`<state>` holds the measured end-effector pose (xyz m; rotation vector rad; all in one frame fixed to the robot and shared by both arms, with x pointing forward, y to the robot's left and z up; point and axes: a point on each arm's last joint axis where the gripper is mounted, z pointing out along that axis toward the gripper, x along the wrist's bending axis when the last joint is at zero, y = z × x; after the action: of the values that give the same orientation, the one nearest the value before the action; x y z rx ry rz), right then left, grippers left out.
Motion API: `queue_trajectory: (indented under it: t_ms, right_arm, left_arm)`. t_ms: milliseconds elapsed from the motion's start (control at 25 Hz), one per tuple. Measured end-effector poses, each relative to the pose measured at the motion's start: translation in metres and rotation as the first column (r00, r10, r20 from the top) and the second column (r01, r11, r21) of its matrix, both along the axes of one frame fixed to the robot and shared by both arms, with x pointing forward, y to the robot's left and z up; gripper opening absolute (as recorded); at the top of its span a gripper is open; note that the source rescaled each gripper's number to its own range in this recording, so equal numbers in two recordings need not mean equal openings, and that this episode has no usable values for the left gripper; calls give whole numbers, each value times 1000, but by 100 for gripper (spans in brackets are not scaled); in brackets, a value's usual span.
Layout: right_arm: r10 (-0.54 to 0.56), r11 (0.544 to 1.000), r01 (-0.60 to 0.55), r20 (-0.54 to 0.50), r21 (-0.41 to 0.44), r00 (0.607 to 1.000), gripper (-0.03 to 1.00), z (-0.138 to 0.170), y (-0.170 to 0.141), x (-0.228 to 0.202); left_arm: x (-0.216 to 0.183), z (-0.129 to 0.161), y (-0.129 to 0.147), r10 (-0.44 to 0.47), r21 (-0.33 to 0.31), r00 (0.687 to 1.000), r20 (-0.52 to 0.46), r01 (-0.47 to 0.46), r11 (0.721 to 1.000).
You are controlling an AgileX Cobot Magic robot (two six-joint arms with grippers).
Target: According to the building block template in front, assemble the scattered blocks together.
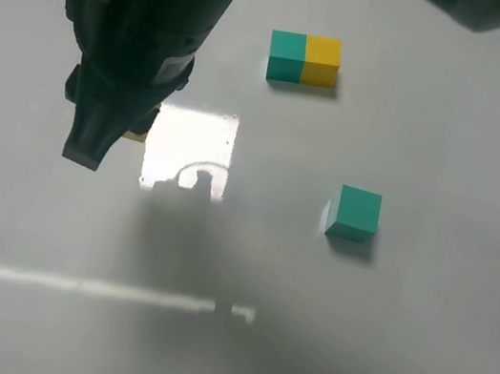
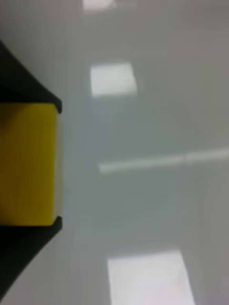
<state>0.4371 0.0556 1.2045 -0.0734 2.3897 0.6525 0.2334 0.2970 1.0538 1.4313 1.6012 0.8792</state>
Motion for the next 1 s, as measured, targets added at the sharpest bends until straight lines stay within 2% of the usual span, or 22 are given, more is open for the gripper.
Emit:
queue_trajectory:
  t_ms: [160,280,480,640,760,1000]
  right_arm:
    - [38,998,-38,6,-46,999,0,16,-36,-10]
    - [13,997,-14,-6,-75,1000,0,20,-79,-13]
    - [-111,988,103,-63,-116,992,0,9,-162,-9]
    - [-219,970,212,-41,-120,975,0,10,-217,-13]
    - [-253,957,247,-21,-154,967,0,2,-235,-13]
    - [-221,954,216,2,-208,975,0,-31,-233,-4]
  left_arm:
    - [0,0,0,0,0,1000,0,0,1000]
    - [0,0,0,0,0,1000,0,0,1000]
    - [0,0,0,0,0,1000,0,0,1000]
    - [0,0,0,0,0,1000,0,0,1000]
    - [0,0,0,0,0,1000,0,0,1000]
    - [0,0,0,0,0,1000,0,0,1000]
